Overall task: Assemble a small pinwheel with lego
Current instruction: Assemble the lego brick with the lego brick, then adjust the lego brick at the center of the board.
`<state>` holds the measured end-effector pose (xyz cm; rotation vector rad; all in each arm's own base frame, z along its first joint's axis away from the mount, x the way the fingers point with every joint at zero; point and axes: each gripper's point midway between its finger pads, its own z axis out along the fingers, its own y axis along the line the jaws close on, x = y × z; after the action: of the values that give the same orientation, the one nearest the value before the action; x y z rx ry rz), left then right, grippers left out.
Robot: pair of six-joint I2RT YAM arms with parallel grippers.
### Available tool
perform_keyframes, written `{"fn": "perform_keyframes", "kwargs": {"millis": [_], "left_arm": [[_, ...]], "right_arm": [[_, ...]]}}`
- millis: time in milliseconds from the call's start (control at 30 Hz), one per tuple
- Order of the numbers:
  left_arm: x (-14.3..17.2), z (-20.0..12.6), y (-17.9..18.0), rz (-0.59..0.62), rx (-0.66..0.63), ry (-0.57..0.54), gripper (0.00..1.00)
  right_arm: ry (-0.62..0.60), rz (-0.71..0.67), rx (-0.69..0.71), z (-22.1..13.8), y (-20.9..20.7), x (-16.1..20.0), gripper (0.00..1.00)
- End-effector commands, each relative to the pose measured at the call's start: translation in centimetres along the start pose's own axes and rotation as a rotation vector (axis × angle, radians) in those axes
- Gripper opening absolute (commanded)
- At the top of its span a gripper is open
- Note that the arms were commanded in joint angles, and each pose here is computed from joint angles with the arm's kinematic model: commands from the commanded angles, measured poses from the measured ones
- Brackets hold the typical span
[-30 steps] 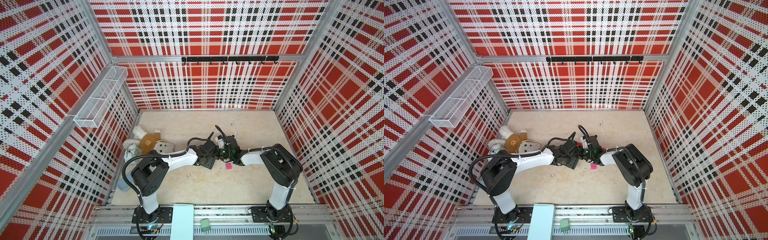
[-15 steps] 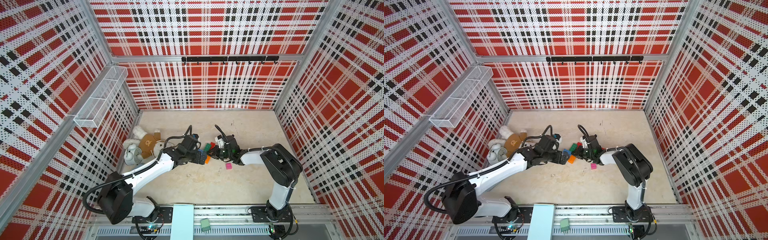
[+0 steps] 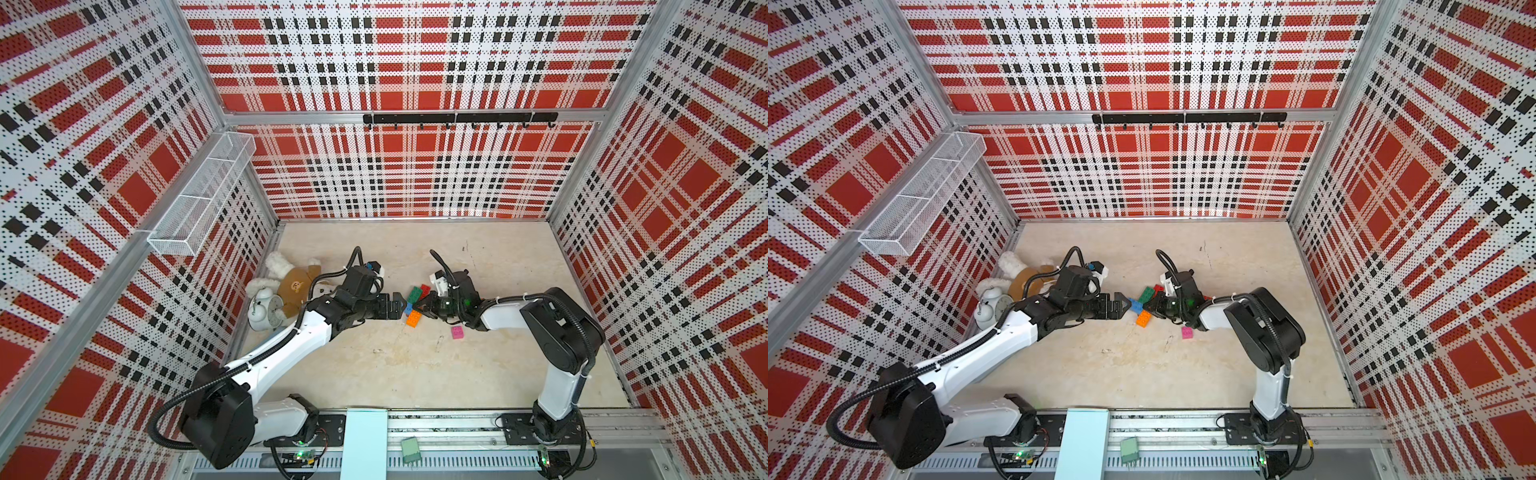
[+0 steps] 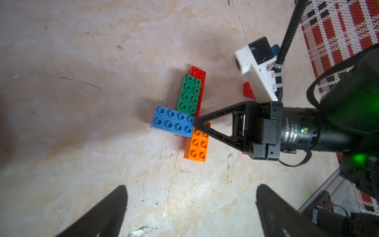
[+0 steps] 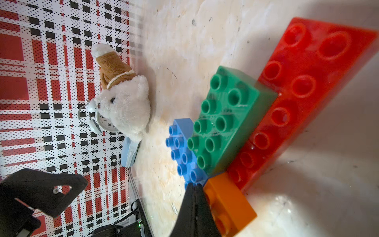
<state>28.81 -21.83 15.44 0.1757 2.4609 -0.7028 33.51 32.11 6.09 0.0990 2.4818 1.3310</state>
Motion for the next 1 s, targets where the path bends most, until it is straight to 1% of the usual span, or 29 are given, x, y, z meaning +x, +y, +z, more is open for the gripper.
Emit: {"fn": "perform_keyframes", "kwargs": {"millis": [0, 200, 267, 300, 400, 433, 467, 533, 567, 633, 767, 867, 967], "left_arm": [[-0.2, -0.2, 0.1, -0.023, 0.018, -0.019, 0.99], [-0.1, -1.0, 1.0, -0.063, 0.017, -0.035, 0.99], [0.0, -1.4, 1.4, -0.085, 0.025, -0.041, 0.99], [0.2, -1.7, 1.5, -0.089, 0.028, -0.043, 1.00], [1.3, -2.5, 2.0, -0.103, 0.016, -0.040, 1.00], [1.8, -2.7, 2.3, -0.111, 0.011, -0.038, 1.00], [2.2, -2.9, 2.4, -0.117, 0.014, -0.040, 0.99], [2.7, -3.3, 2.5, -0.136, 0.021, -0.047, 1.00], [3.0, -3.3, 2.6, -0.143, 0.025, -0.046, 1.00], [3.4, -3.3, 2.7, -0.153, 0.031, -0.046, 0.99], [3.4, -3.4, 2.4, -0.162, 0.049, -0.053, 0.99], [3.5, -3.3, 2.3, -0.160, 0.055, -0.052, 1.00], [3.5, -3.1, 2.4, -0.159, 0.053, -0.047, 1.00]], "right_arm": [[0.020, -0.017, 0.018, 0.0, 1.0, -0.5, 0.01], [0.013, -0.071, -0.045, -0.7, 5.3, -2.6, 0.05], [-0.003, -0.081, -0.036, -1.4, 5.7, -3.5, 0.11], [-0.015, -0.081, -0.011, -1.8, 5.4, -4.2, 0.15], [-0.028, -0.096, 0.147, -2.8, 2.7, -6.5, 0.28], [-0.040, -0.116, 0.219, -3.1, 1.9, -7.4, 0.37], [-0.039, -0.132, 0.279, -3.3, 1.1, -8.2, 0.42], [0.001, -0.155, 0.353, -2.8, 0.2, -9.3, 0.41], [0.013, -0.164, 0.376, -2.3, -0.1, -9.8, 0.38], [0.027, -0.180, 0.391, -1.2, -0.4, -10.8, 0.28], [0.063, -0.192, 0.408, 1.0, -1.1, -12.1, 0.16], [0.098, -0.201, 0.361, 2.7, -0.8, -11.8, 0.15], [0.112, -0.214, 0.363, 3.6, -1.1, -11.2, 0.15]]}}
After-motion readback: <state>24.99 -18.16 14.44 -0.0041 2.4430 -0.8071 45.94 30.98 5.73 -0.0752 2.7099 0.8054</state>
